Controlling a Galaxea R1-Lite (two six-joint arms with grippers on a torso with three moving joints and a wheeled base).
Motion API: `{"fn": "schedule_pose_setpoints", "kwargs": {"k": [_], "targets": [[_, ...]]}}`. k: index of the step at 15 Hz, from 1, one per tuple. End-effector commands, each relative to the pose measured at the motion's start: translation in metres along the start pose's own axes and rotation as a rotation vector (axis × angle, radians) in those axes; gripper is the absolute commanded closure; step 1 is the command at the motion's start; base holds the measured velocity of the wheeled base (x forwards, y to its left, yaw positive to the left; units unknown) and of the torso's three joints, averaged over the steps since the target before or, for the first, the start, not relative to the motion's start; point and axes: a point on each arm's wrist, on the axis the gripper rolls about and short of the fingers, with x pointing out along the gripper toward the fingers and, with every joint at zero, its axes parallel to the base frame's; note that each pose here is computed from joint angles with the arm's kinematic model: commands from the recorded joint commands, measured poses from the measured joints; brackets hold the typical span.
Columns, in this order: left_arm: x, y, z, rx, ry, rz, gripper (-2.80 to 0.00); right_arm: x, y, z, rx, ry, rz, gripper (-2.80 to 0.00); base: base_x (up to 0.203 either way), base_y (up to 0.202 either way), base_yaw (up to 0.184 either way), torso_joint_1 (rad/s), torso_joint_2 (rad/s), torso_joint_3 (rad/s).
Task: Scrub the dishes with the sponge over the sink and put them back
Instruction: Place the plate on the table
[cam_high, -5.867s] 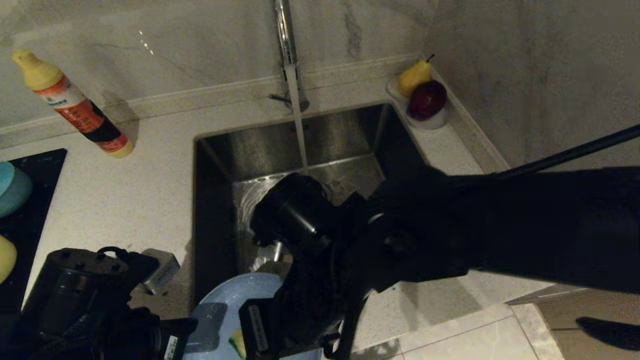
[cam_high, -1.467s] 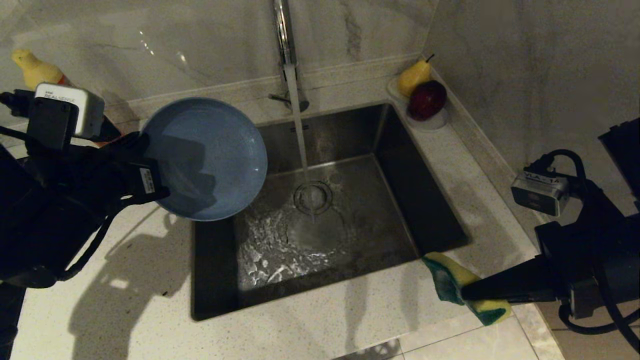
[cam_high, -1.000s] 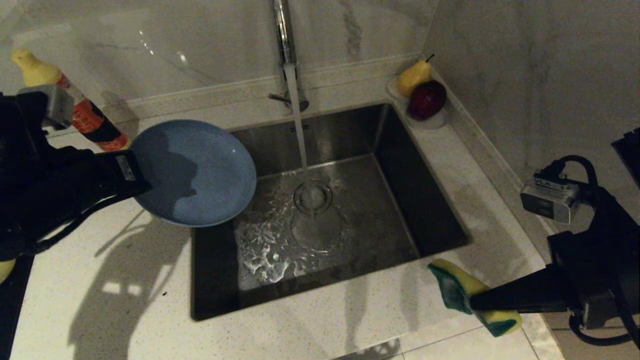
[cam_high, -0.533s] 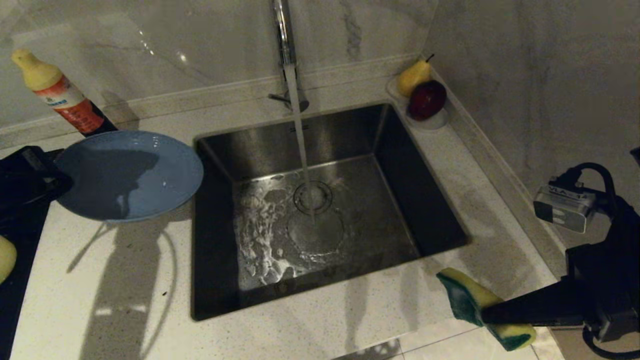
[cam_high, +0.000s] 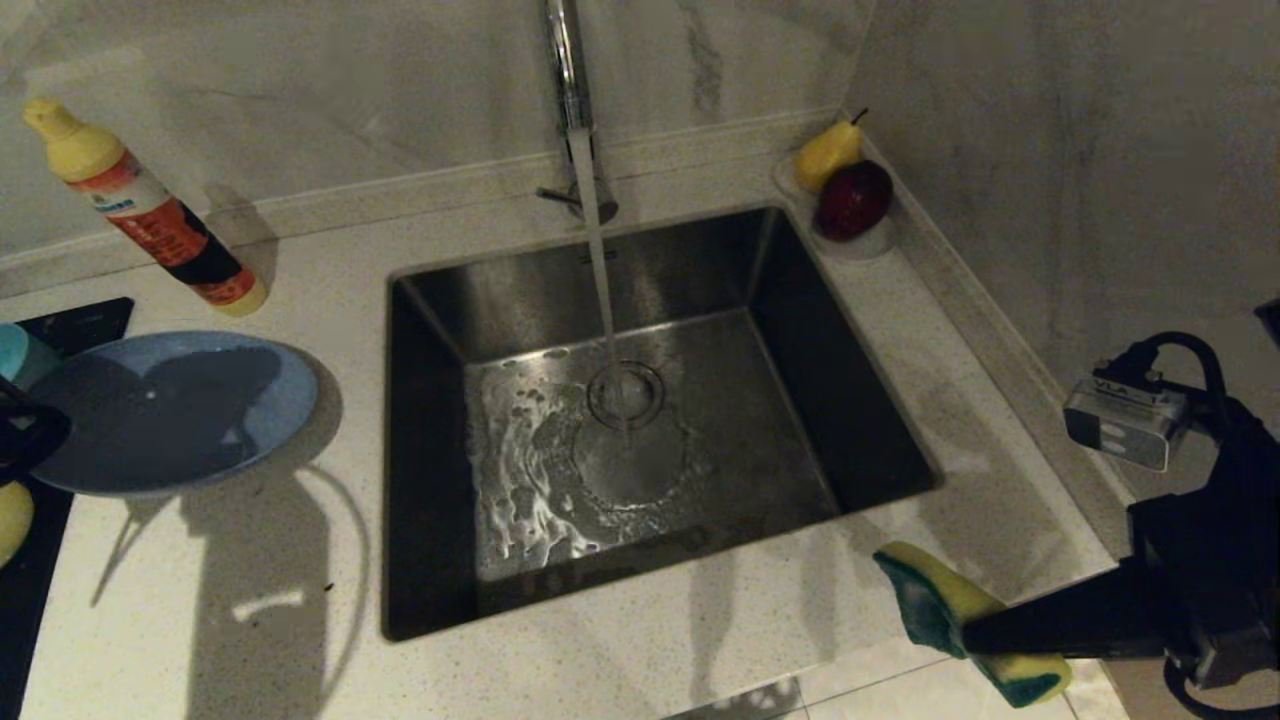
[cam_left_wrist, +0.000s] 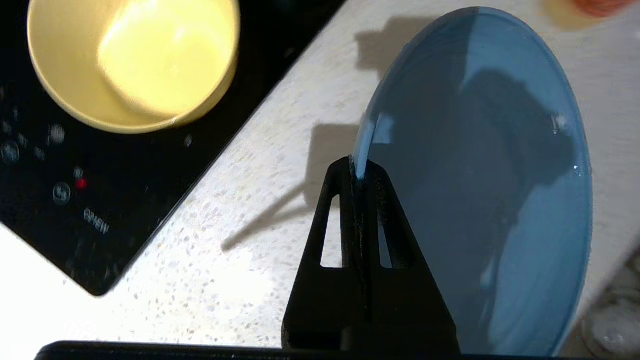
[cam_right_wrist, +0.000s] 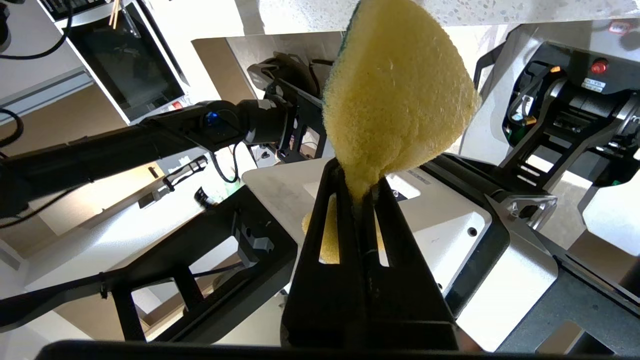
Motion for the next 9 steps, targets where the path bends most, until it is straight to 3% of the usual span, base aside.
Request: {"fn": "schedule_pose_setpoints", "kwargs": {"k": [1, 7, 9], "targets": [[0.013, 0.003, -0.004, -0.014, 0.028, 0.036, 0.00, 0.003, -0.002, 0.002, 0.010, 0.013, -0.004, 0.00, 0.000, 0.000, 0.000, 0.000, 0.00, 0.000], [0.033, 0.007, -0.005, -0.039, 0.039, 0.071, 0.00, 0.004, -0.003, 0.001, 0.011, 0.019, -0.003, 0.00, 0.000, 0.000, 0.000, 0.000, 0.00, 0.000], [0.034, 0.006, -0.005, -0.043, 0.063, 0.037, 0.00, 0.002, -0.002, -0.001, 0.008, 0.016, 0.001, 0.00, 0.000, 0.000, 0.000, 0.000, 0.00, 0.000]]}}
